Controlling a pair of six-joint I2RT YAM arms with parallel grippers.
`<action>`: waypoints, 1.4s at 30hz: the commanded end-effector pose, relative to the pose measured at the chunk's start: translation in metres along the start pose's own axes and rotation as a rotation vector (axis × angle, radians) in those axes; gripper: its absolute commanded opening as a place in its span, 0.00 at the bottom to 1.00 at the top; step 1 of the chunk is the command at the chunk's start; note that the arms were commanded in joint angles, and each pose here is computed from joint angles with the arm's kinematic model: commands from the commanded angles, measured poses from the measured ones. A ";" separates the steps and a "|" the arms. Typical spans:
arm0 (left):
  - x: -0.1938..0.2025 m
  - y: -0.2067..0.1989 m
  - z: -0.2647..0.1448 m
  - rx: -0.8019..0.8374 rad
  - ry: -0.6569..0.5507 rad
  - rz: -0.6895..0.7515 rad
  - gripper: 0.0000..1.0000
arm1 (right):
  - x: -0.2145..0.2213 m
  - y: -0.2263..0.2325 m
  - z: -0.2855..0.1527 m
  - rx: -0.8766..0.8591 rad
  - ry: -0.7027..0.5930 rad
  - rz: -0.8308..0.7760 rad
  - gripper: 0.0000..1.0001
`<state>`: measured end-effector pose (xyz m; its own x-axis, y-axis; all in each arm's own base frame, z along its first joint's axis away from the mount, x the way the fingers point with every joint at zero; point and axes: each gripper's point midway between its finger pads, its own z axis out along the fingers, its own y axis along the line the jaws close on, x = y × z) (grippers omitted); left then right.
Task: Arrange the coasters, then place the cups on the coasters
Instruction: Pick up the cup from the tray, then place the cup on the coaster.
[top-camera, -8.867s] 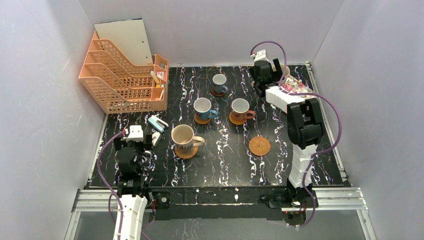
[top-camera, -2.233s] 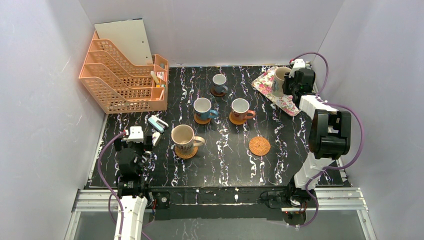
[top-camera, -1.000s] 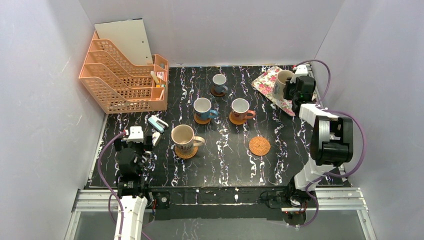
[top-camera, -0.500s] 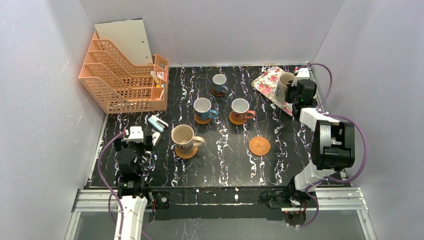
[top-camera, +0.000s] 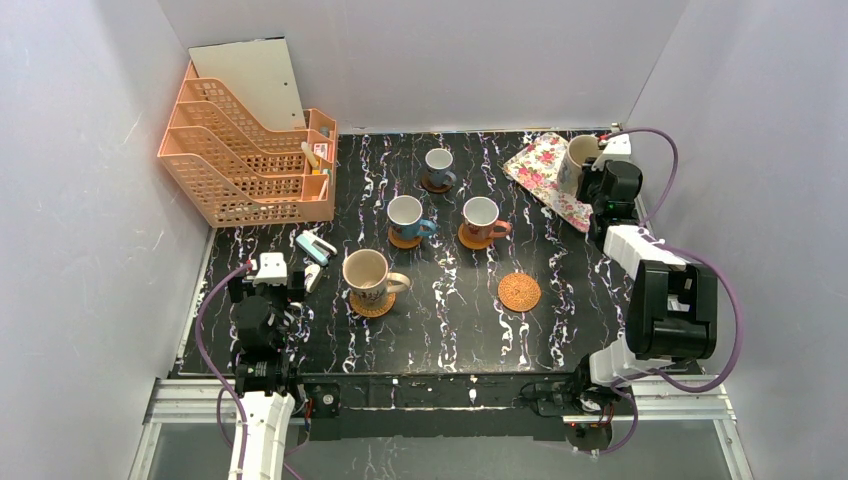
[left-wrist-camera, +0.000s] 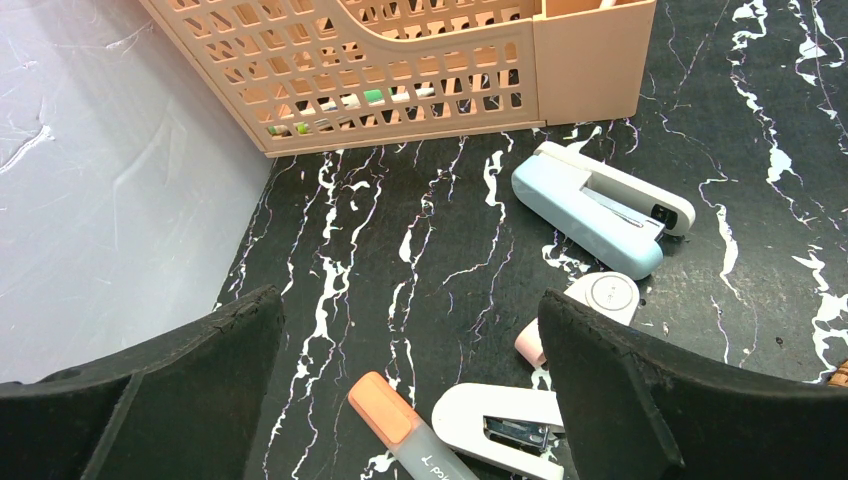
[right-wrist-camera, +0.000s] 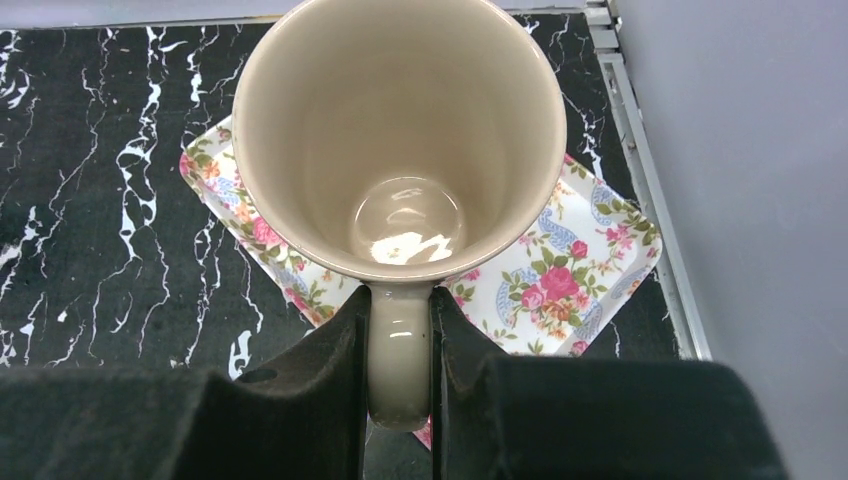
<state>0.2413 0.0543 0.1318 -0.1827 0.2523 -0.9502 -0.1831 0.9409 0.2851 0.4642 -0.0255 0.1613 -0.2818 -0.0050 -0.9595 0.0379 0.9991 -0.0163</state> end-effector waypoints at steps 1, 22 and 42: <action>0.000 0.003 0.000 -0.016 -0.005 -0.004 0.96 | -0.097 0.000 -0.020 -0.023 -0.306 -0.029 0.01; -0.001 0.003 0.000 -0.017 -0.006 -0.004 0.96 | -0.113 0.044 -0.054 -0.385 -0.272 -0.190 0.01; 0.000 0.004 0.000 -0.022 -0.004 -0.005 0.97 | -0.116 0.045 -0.132 -0.850 -0.166 -0.205 0.01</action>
<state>0.2412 0.0543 0.1327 -0.1792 0.2525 -0.9509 -0.1846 0.9407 0.2846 0.3990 0.0070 0.2570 -0.2257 -0.1009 -0.9690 -0.6036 0.7952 0.0578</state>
